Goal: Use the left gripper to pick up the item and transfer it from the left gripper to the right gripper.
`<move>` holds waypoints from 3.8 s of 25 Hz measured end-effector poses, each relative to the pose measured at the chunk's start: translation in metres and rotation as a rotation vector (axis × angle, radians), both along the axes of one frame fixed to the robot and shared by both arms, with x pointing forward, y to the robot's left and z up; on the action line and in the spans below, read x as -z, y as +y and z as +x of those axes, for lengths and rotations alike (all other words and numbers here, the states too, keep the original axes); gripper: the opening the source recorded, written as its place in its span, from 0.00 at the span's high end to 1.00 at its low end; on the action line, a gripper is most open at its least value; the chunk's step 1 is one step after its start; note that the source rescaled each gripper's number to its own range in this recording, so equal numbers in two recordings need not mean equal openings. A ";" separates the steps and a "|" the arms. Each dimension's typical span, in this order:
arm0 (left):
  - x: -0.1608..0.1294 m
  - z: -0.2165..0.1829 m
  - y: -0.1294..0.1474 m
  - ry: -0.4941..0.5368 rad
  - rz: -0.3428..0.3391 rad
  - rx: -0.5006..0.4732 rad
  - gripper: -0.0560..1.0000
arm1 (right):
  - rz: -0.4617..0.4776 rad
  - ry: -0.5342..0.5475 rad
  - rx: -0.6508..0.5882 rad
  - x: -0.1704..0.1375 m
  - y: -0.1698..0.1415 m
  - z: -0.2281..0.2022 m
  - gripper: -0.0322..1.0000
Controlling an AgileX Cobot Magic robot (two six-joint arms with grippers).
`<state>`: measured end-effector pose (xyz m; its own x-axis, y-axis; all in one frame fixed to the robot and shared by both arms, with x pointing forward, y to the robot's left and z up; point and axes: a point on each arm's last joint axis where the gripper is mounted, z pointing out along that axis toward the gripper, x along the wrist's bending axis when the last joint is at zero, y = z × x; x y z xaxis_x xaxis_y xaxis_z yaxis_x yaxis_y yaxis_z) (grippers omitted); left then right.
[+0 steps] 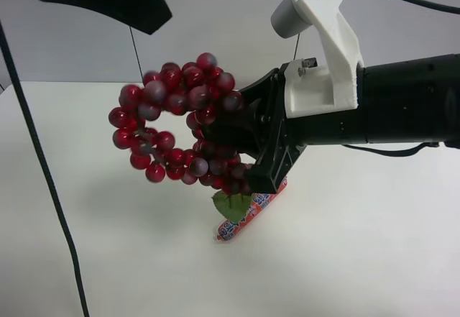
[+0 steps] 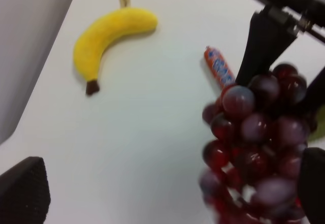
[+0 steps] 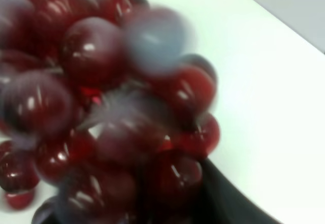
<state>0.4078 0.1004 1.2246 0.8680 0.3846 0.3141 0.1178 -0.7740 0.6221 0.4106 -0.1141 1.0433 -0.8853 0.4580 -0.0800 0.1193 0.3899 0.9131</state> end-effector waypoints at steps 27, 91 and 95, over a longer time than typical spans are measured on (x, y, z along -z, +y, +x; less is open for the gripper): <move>0.086 -0.114 0.150 0.191 -0.178 -0.351 0.00 | -0.002 -0.003 -0.001 0.000 0.000 0.000 0.93; 0.170 -0.176 0.201 -0.086 -0.560 -0.909 0.02 | 0.013 -0.004 0.562 -0.028 -0.026 0.040 0.96; 0.170 -0.176 0.200 -0.110 -0.561 -0.993 0.02 | -0.007 -0.040 0.620 -0.033 -0.038 0.050 0.96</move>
